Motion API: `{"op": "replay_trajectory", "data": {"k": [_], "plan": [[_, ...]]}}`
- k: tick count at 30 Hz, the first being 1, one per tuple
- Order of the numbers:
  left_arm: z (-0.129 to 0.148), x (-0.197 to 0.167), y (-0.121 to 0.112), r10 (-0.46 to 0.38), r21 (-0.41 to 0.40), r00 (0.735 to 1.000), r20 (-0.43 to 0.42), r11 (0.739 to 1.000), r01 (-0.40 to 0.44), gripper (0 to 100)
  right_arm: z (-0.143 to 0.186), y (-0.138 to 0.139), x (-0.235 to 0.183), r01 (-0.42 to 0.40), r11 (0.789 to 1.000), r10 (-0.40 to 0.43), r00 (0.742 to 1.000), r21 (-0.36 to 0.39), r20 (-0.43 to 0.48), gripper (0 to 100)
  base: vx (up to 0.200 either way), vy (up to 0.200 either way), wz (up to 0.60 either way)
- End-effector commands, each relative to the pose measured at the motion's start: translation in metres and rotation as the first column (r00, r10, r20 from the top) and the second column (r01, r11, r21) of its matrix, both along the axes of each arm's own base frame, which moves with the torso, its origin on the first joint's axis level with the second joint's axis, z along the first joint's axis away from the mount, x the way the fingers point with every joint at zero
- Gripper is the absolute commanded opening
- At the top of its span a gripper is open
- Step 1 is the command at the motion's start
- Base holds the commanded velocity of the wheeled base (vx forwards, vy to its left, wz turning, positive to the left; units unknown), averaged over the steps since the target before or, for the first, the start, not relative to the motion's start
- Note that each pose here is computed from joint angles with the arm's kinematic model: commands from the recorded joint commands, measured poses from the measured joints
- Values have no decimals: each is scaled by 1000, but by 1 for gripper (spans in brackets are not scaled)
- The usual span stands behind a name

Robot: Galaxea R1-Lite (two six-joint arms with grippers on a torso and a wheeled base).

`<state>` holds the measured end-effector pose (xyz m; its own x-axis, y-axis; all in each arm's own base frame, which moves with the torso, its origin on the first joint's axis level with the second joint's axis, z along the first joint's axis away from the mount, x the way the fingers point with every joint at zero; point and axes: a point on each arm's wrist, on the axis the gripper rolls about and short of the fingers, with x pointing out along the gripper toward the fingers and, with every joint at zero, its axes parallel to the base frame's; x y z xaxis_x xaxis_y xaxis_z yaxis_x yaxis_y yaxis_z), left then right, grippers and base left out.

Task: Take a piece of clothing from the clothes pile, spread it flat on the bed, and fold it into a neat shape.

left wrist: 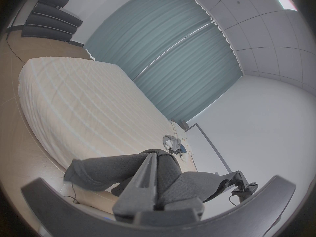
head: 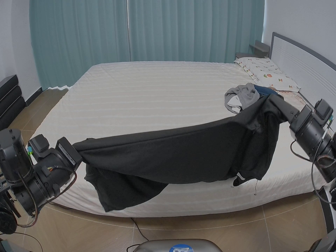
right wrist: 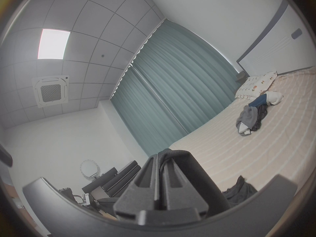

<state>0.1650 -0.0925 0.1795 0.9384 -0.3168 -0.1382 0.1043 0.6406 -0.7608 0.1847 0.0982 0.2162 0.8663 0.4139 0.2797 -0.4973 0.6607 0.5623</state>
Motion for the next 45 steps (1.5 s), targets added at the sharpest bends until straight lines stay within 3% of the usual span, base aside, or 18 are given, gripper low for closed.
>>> {"op": "replay_trajectory", "data": {"k": [1, 5, 11, 13, 19, 27, 32, 35, 45], "plan": [[38, 4, 8, 45, -40, 996, 77, 998, -42, 0, 66, -15, -19, -17, 997, 5, 989, 74, 151, 0, 0, 0, 0], [45, 23, 5, 67, -21, 997, 36, 998, -66, 0, 98, -21, -2, -4, 998, -2, 992, 55, 124, 0, 0, 0, 0], [41, 61, 2, 120, -9, 993, -4, 993, -120, 0, 120, -24, 49, 52, 996, -56, 997, 75, 52, 0, 0, 0, 0], [37, 86, 1, 144, -21, 989, -31, 989, -145, 0, 107, -22, 90, 96, 994, -95, 995, 54, -10, 0, 0, 0, 0], [19, 125, -4, 140, -35, 985, -98, 989, -144, 0, 68, -9, 159, 135, 991, -133, 986, 15, -97, 0, 167, 0, 0], [0, 174, -4, 161, -27, 978, -132, 986, -166, 0, 35, 6, 219, 232, 973, -230, 971, 19, -58, 0, 200, 0, 0], [-16, 199, -8, 170, -16, 973, -155, 985, -174, 0, 7, 11, 238, 243, 970, -244, 968, -18, -66, 0, 200, 0, 0], [-46, 226, -15, 176, 7, 964, -198, 984, -178, 0, -23, 14, 253, 252, 966, -255, 965, -52, -67, 0, 200, 0, 0], [-106, 286, -29, 193, 33, 953, -232, 981, -190, 0, -106, 22, 294, 297, 949, -309, 943, -100, -125, 0, 0, 0, 0]]}}
